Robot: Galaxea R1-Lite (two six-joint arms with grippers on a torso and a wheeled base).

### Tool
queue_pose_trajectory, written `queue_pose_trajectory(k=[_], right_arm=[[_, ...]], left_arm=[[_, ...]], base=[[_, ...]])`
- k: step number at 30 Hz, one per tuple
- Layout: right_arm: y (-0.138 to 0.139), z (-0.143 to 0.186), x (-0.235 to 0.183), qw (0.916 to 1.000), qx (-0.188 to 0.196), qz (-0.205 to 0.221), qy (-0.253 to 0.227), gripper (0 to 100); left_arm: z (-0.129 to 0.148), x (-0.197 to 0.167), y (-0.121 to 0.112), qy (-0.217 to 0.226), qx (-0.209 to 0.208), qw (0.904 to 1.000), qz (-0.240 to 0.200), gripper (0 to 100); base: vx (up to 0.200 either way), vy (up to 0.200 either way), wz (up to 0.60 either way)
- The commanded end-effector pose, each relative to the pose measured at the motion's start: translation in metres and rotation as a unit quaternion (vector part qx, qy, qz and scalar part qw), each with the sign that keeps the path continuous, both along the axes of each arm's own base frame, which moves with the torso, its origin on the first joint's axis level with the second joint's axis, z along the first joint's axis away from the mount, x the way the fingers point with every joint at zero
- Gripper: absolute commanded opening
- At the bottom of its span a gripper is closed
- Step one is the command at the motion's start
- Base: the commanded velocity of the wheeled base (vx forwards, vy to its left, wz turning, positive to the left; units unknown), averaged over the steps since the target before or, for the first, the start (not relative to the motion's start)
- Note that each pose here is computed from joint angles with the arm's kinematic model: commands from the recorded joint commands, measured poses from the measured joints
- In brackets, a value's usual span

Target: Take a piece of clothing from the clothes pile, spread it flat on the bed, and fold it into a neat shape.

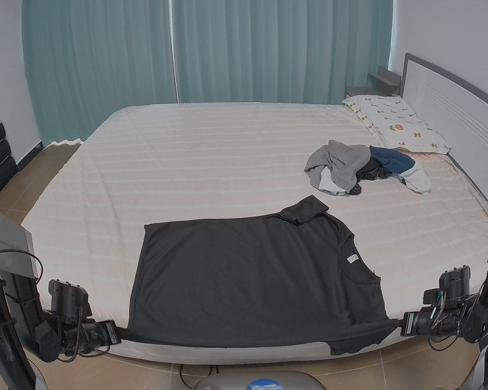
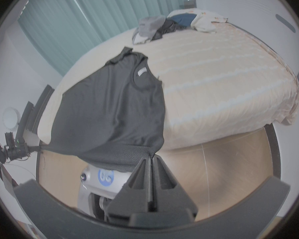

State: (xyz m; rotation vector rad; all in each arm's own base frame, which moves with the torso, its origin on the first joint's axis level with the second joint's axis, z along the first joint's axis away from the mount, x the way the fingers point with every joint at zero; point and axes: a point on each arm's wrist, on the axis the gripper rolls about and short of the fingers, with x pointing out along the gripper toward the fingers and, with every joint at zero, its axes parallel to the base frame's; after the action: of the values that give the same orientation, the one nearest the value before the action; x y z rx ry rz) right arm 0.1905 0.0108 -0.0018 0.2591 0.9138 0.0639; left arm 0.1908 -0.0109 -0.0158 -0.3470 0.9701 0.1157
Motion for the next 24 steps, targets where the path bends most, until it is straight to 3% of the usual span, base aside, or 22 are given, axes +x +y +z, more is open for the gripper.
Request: queue_pose_trajectory(k=[1,4,13,24], right_arm=[[0.003,0.013,0.017,0.9964,0.029,-0.03,-0.073,0],[0.003,0.016,0.031,0.9938,0.033,-0.033,-0.101,0],[0.004,0.024,0.058,0.9877,0.04,-0.034,-0.147,0],[0.008,0.015,0.083,0.9868,0.041,-0.027,-0.154,0]], left_arm=[[0.012,0.029,-0.002,-0.096,-0.053,0.9922,0.059,0],[0.018,0.038,-0.002,-0.13,-0.076,0.9854,0.08,0],[0.021,0.05,-0.005,-0.15,-0.098,0.9801,0.086,0],[0.018,0.075,-0.007,-0.173,-0.121,0.9718,0.105,0]], base=[[0.0,0.0,0.0],[0.0,0.0,0.0],[0.0,0.0,0.0],[0.0,0.0,0.0]])
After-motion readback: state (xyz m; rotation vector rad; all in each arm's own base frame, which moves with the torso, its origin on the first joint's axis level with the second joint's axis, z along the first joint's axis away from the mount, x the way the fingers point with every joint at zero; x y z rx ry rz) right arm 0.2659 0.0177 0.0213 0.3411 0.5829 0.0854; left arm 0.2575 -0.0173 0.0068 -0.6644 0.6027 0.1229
